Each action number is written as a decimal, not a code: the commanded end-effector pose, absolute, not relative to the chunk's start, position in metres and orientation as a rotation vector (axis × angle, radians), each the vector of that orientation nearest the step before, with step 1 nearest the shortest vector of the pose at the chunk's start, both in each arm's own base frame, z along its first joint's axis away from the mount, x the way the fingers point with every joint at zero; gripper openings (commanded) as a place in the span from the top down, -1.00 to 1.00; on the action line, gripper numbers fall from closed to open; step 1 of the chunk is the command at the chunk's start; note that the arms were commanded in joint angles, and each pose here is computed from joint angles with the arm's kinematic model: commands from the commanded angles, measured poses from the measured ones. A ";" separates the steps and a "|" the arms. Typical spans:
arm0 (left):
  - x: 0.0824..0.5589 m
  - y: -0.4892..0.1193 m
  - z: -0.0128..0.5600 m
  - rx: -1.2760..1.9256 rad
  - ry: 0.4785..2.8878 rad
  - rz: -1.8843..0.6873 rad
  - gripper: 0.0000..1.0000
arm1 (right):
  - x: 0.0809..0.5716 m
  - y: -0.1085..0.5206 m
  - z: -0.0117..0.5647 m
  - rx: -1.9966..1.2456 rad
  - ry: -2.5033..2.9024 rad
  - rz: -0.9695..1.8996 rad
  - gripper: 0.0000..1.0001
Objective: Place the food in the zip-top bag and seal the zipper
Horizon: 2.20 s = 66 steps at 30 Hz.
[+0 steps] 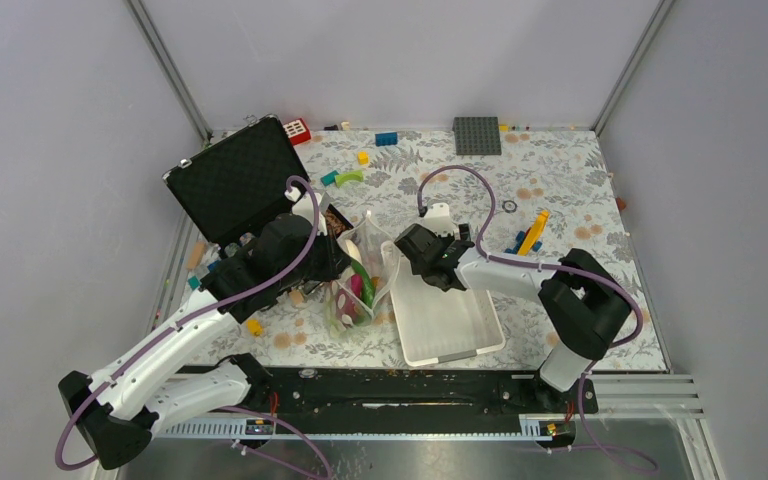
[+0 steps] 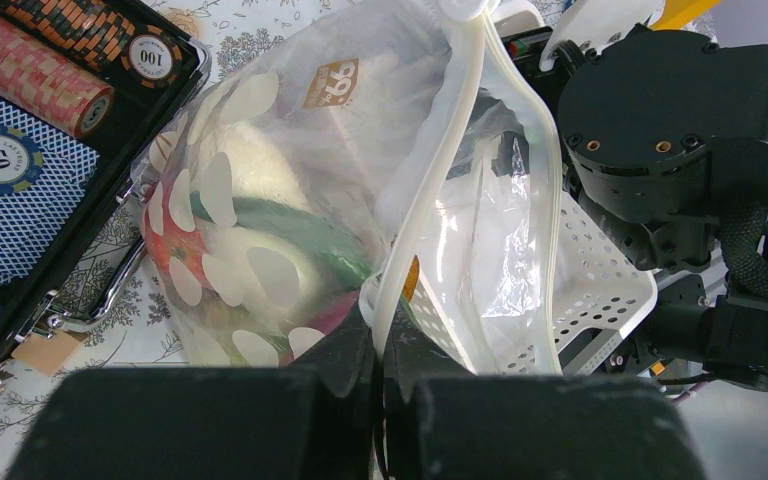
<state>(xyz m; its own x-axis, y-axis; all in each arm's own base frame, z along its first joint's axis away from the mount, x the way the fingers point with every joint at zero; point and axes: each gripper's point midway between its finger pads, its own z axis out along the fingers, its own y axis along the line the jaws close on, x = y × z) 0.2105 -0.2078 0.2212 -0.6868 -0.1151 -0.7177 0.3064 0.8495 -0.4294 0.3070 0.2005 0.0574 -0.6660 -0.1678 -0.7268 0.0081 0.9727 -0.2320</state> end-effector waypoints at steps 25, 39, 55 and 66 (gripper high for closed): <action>0.218 -0.210 0.236 0.108 2.177 -0.706 1.00 | 0.293 0.210 0.164 -0.178 2.027 0.165 -0.47; 0.216 -0.214 0.234 0.119 2.186 -0.729 1.00 | 0.231 0.274 0.277 -0.539 1.480 0.806 -0.50; 0.216 -0.215 0.234 0.127 2.183 -0.730 1.00 | 0.203 0.335 0.293 -0.761 1.421 1.100 -0.56; 0.213 -0.210 0.240 0.119 2.158 -0.736 1.00 | 0.222 0.347 0.263 -0.815 1.579 0.906 -0.77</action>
